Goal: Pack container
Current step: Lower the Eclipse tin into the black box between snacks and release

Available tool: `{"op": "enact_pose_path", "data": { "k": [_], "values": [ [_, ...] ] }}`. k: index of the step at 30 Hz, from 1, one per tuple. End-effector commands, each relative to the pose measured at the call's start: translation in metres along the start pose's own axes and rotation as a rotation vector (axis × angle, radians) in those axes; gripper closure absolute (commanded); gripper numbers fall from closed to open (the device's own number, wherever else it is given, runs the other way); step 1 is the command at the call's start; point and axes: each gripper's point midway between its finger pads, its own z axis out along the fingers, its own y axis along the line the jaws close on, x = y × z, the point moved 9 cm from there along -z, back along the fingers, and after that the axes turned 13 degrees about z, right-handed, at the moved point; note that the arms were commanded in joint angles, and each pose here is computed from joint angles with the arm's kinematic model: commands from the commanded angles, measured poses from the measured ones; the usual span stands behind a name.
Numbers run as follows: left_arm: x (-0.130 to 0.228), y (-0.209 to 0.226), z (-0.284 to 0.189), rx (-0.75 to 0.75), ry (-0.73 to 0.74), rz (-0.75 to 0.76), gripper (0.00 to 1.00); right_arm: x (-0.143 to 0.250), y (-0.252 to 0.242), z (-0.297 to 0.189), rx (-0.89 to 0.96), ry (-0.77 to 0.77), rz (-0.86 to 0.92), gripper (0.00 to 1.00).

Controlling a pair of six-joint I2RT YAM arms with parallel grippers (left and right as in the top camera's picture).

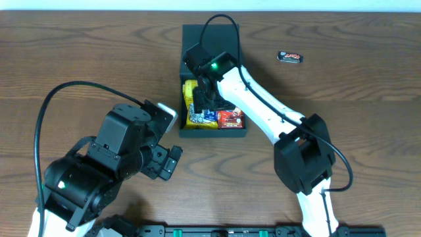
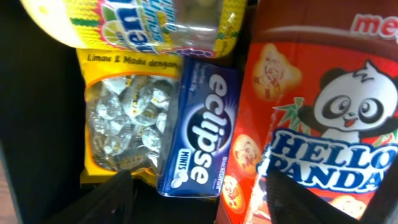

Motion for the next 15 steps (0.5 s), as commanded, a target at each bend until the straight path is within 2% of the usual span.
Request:
{"op": "enact_pose_path", "data": {
  "k": [1, 3, 10, 15],
  "values": [
    [-0.002, 0.001, -0.003, -0.001, -0.010, -0.010, 0.05, -0.016, 0.000, -0.028, -0.073, -0.082, -0.090, 0.28],
    [-0.002, 0.001, -0.003, -0.001, -0.010, -0.010, 0.05, -0.030, -0.005, -0.043, -0.091, -0.158, -0.167, 0.23],
    [-0.002, 0.001, -0.003, -0.001, -0.010, -0.010, 0.05, -0.076, -0.044, -0.069, -0.004, -0.353, -0.481, 0.16],
    [-0.002, 0.001, -0.003, -0.001, -0.010, -0.010, 0.05, -0.108, -0.084, -0.073, 0.056, -0.407, -0.525, 0.11]
  ]
}}
